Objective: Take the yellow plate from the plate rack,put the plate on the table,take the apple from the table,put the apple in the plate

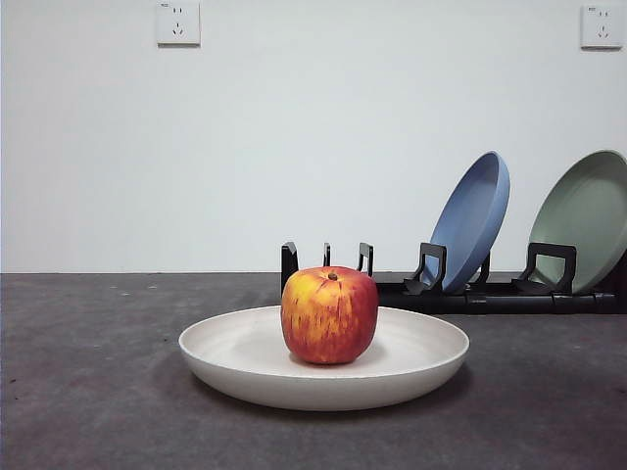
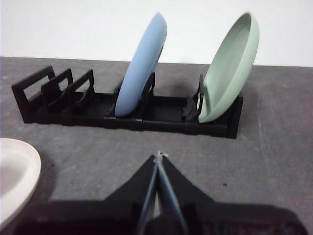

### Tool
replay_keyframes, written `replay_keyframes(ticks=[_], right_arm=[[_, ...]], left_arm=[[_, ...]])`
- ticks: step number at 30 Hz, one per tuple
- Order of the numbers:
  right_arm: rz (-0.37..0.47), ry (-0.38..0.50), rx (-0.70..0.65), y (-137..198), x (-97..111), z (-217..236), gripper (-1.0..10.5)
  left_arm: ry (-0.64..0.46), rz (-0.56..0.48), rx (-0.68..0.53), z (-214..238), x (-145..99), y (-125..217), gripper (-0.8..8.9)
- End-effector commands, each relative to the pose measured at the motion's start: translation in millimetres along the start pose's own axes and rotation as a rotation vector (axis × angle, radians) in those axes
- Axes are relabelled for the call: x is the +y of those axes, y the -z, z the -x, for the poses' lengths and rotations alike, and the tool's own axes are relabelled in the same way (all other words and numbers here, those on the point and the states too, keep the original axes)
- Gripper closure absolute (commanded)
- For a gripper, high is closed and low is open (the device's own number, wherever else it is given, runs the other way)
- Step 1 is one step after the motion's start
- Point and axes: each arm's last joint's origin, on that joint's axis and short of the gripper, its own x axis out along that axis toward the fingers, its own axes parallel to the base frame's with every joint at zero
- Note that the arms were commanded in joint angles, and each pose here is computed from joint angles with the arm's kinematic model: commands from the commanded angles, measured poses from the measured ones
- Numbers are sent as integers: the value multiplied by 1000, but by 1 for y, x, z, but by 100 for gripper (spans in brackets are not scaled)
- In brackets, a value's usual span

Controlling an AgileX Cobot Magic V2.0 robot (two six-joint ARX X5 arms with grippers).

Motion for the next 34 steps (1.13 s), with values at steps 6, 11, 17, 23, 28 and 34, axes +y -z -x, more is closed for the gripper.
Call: replay_keyframes(ticks=[6,11,17,23,28,34], right_arm=[[-29,15,60,17,-1,-4,946],[-44,22,58,17,-1,-4,946],[-44,23,61,17,-1,-4,946],[-44,23,61,17,-1,-4,946],[-44,23,61,17,-1,-4,946],[-44,23,61,17,-1,-4,946]], left_arm=[[2,7,8,-2,0,3,816],[2,7,12,-2,0,4,816],[2,7,12,-2,0,4,816],[2,7,12,-2,0,4,816],[2,7,12,-2,0,4,816],[2,7,12,-2,0,4,816]])
